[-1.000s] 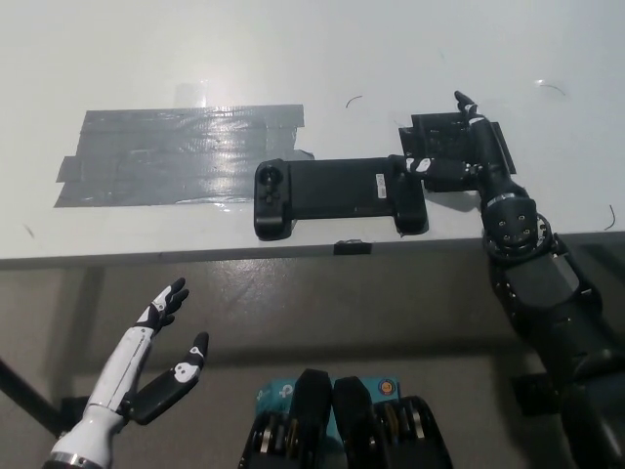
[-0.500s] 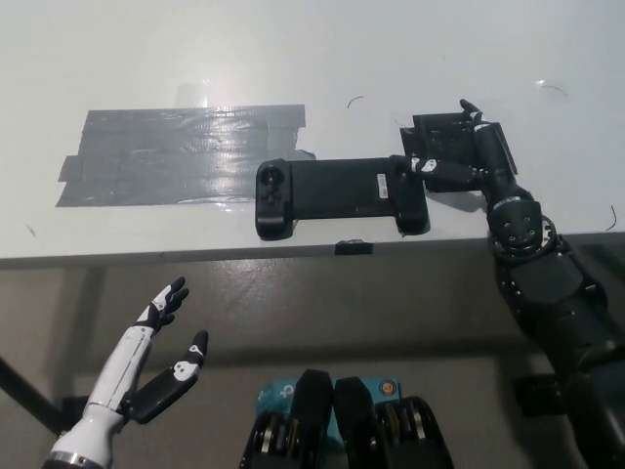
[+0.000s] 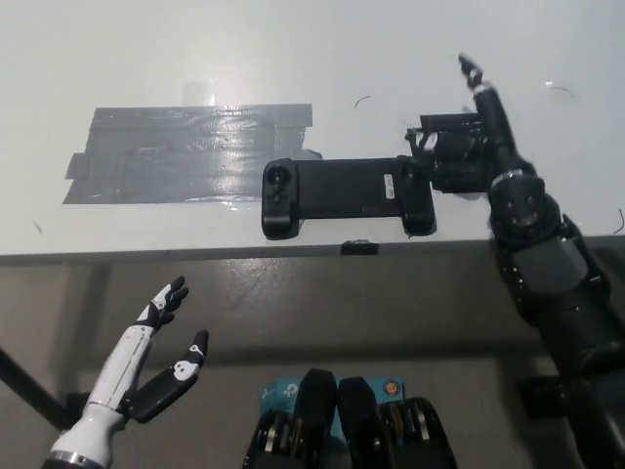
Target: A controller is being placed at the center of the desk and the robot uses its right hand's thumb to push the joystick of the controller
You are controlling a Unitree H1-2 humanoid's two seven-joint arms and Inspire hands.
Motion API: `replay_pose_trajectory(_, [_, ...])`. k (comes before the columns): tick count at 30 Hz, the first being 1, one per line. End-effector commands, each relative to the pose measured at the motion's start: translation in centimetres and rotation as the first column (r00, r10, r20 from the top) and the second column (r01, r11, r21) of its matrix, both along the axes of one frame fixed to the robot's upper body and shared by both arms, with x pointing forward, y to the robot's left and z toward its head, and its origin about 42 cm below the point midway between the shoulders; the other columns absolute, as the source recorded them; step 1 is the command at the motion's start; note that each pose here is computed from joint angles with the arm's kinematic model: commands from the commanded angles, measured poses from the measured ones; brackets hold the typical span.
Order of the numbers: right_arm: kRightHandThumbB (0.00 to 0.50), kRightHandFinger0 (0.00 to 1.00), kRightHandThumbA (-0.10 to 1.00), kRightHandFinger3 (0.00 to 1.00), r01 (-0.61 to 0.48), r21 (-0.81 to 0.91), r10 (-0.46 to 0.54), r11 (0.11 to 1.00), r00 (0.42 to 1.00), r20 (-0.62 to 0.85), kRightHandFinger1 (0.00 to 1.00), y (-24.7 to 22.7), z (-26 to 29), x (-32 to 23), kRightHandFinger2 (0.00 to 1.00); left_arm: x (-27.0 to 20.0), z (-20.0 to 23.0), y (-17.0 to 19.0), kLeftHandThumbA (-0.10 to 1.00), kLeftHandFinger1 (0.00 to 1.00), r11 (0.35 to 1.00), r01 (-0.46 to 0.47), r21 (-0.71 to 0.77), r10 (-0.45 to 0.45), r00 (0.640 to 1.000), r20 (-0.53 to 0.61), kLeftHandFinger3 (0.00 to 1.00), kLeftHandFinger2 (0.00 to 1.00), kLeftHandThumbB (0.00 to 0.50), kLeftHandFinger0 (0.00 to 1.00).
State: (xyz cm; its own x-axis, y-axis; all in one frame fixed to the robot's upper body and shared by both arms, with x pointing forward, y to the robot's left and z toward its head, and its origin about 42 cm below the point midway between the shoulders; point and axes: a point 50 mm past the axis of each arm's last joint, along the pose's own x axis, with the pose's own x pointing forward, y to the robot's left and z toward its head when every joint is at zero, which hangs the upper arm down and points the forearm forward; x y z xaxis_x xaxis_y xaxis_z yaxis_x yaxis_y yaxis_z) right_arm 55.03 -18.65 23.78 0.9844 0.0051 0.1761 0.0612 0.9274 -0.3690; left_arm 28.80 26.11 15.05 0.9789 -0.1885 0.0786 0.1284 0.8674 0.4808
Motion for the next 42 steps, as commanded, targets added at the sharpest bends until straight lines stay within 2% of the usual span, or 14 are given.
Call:
replay_pose_trajectory(1, [0.346,1.0,1.0,1.0,-0.038,0.029,0.028,0.999,0.963,0.269,1.0,-0.3,9.3,-0.9,1.0,0.2,1.5,0.2,0.57,1.0,1.0,0.015,0.006,-0.015,0.998,0.054,1.0,1.0,0.016,1.0])
replay_pose_trajectory(2, [0.362,1.0,1.0,1.0,-0.055,0.025,0.045,0.998,0.955,0.294,1.0,0.1,10.2,-1.6,1.0,0.2,1.5,0.1,0.55,1.0,1.0,0.015,0.001,-0.015,0.998,0.058,1.0,1.0,0.012,1.0])
replay_pose_trajectory(4, [0.359,1.0,1.0,1.0,-0.081,0.019,0.07,0.996,0.94,0.334,1.0,0.6,11.5,-2.8,1.0,0.2,1.4,0.1,0.55,1.0,1.0,0.016,0.001,-0.016,0.998,0.057,1.0,1.0,0.014,1.0])
replay_pose_trajectory(5, [0.327,1.0,1.0,1.0,-0.108,0.008,0.096,0.994,0.917,0.387,1.0,1.0,12.4,-3.7,1.0,0.2,1.5,0.1,0.55,1.0,1.0,0.017,0.005,-0.017,0.998,0.057,1.0,1.0,0.015,1.0])
replay_pose_trajectory(8, [0.313,1.0,1.0,1.0,-0.131,-0.003,0.118,0.991,0.885,0.45,1.0,1.7,14.1,-5.9,1.0,0.3,1.6,0.1,0.55,1.0,1.0,0.017,0.009,-0.017,0.998,0.057,1.0,1.0,0.014,1.0])
replay_pose_trajectory(11, [0.326,1.0,1.0,1.0,-0.16,0.002,0.139,0.987,0.861,0.489,1.0,2.1,15.3,-7.8,1.0,0.5,1.6,0.1,0.55,1.0,1.0,0.019,0.001,-0.019,0.998,0.063,1.0,1.0,0.019,1.0])
replay_pose_trajectory(16, [0.304,1.0,1.0,1.0,-0.185,-0.031,0.172,0.982,0.819,0.548,1.0,1.8,15.4,-11.5,1.0,0.9,1.8,0.2,0.57,1.0,1.0,0.025,0.01,-0.026,0.997,0.069,1.0,1.0,0.031,1.0])
replay_pose_trajectory(18, [0.269,1.0,1.0,1.0,-0.191,-0.058,0.19,0.98,0.8,0.569,1.0,1.6,14.7,-12.9,1.0,1.0,1.9,0.2,0.57,1.0,1.0,0.027,0.015,-0.028,0.997,0.071,1.0,1.0,0.027,1.0])
replay_pose_trajectory(20, [0.276,1.0,1.0,1.0,-0.21,-0.069,0.211,0.975,0.788,0.578,1.0,1.4,13.5,-14.5,1.0,1.1,2.0,0.2,0.57,1.0,0.999,0.029,0.02,-0.031,0.997,0.072,1.0,1.0,0.022,1.0])
replay_pose_trajectory(26, [0.313,1.0,1.0,1.0,-0.265,-0.088,0.271,0.96,0.812,0.516,1.0,1.4,7.9,-20.4,1.0,0.9,1.7,0.3,0.56,1.0,0.999,0.03,0.035,-0.033,0.998,0.062,1.0,1.0,0.005,1.0])
replay_pose_trajectory(27, [0.332,1.0,1.0,1.0,-0.258,-0.102,0.273,0.961,0.823,0.497,1.0,1.3,6.6,-21.1,1.0,0.9,1.7,0.3,0.56,1.0,0.999,0.031,0.037,-0.033,0.998,0.061,1.0,1.0,0.003,1.0])
replay_pose_trajectory(32, [0.301,1.0,1.0,1.0,-0.259,-0.085,0.272,0.962,0.876,0.398,1.0,1.1,1.8,-23.2,1.0,0.7,1.4,0.4,0.54,1.0,0.999,0.036,0.024,-0.037,0.998,0.051,1.0,1.0,0.001,1.0])
replay_pose_trajectory(36, [0.328,1.0,1.0,1.0,-0.286,-0.047,0.288,0.957,0.914,0.286,1.0,1.0,-1.9,-23.5,1.0,0.5,1.0,0.3,0.53,1.0,0.999,0.031,0.016,-0.031,0.999,0.044,1.0,1.0,0.004,1.0])
replay_pose_trajectory(42, [0.316,1.0,1.0,1.0,-0.29,-0.06,0.296,0.955,0.932,0.21,1.0,1.1,-4.7,-23.0,1.0,0.1,0.8,0.3,0.5,1.0,1.0,0.025,0.007,-0.025,0.999,0.036,1.0,1.0,0.0,1.0])
